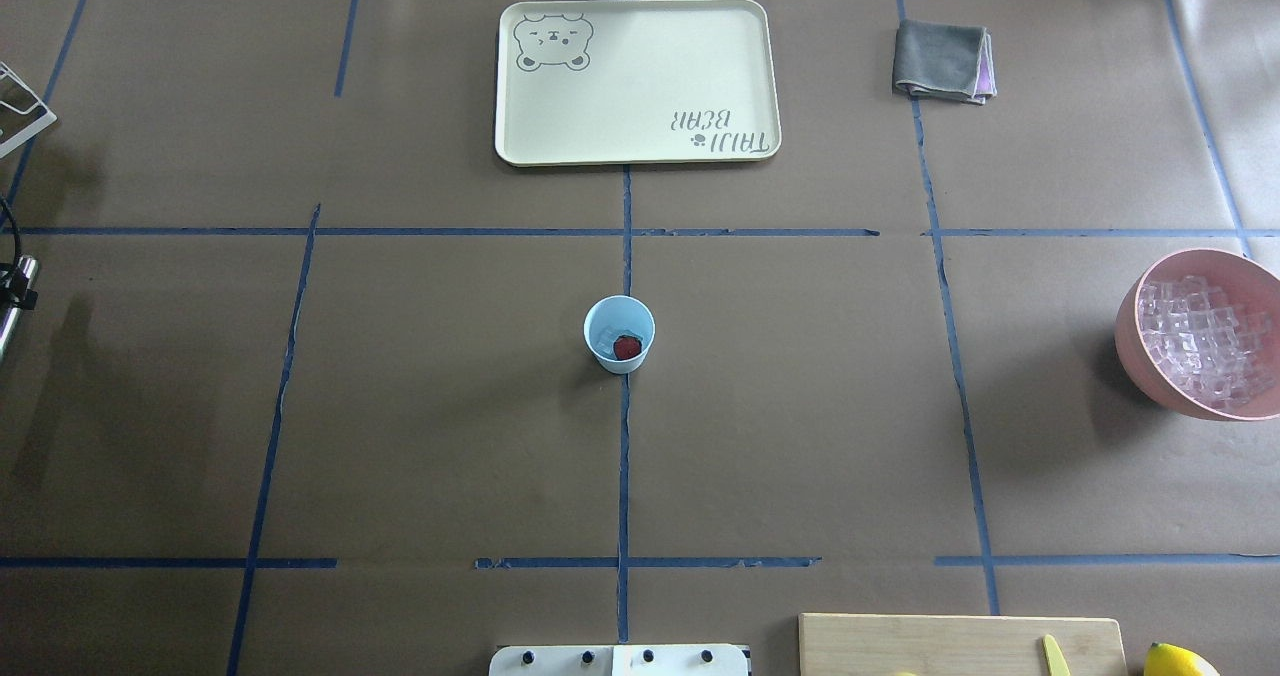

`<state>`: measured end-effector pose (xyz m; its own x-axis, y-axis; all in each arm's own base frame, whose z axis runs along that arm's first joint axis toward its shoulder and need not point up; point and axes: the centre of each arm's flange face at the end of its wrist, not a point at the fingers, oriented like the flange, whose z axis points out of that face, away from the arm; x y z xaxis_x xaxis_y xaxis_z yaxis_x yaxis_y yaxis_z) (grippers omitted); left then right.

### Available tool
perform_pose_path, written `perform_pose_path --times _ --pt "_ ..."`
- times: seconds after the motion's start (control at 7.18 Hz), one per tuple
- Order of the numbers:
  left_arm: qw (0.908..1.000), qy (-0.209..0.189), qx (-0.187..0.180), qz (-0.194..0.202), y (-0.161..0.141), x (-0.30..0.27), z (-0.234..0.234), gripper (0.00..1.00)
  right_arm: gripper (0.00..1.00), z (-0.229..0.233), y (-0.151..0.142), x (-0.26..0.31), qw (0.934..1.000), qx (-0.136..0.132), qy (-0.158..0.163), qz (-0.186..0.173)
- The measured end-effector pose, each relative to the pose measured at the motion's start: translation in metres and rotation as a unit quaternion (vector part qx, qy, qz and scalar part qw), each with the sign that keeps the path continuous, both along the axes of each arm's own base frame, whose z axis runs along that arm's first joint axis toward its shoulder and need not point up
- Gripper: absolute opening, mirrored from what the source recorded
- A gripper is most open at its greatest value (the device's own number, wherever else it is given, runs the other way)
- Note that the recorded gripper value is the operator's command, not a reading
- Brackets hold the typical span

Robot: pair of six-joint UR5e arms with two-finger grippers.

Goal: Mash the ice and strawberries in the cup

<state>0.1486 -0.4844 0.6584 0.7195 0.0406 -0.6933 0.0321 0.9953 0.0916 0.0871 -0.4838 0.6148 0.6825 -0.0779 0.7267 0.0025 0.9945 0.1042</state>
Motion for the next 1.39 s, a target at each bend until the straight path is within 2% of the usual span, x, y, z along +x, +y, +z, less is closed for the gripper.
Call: perform_pose_path --times 0.14,0.28,0.42,1.11,1.39 --pt "1.0000 -0.002 0.001 0.001 0.001 -0.001 0.002 0.08 0.99 0.000 0.000 0.000 1.0000 0.000 0.000 0.000" --pt "1.0000 -0.003 0.000 0.002 0.002 -0.002 0.005 0.24 0.99 0.000 0.000 0.000 1.0000 0.000 0.000 0.000" --pt "1.0000 -0.004 -0.001 0.002 0.003 -0.002 0.007 0.99 0.99 0.000 0.000 0.000 1.0000 0.000 0.000 0.000" --pt "0.9996 -0.024 0.007 -0.011 0.003 -0.008 0.011 1.00 0.99 -0.001 0.000 0.000 1.0000 0.000 -0.001 0.000" --pt "0.9998 -0.016 0.014 0.006 0.001 -0.013 0.004 1.00 0.99 0.000 0.000 0.000 1.0000 -0.001 -0.002 0.000"
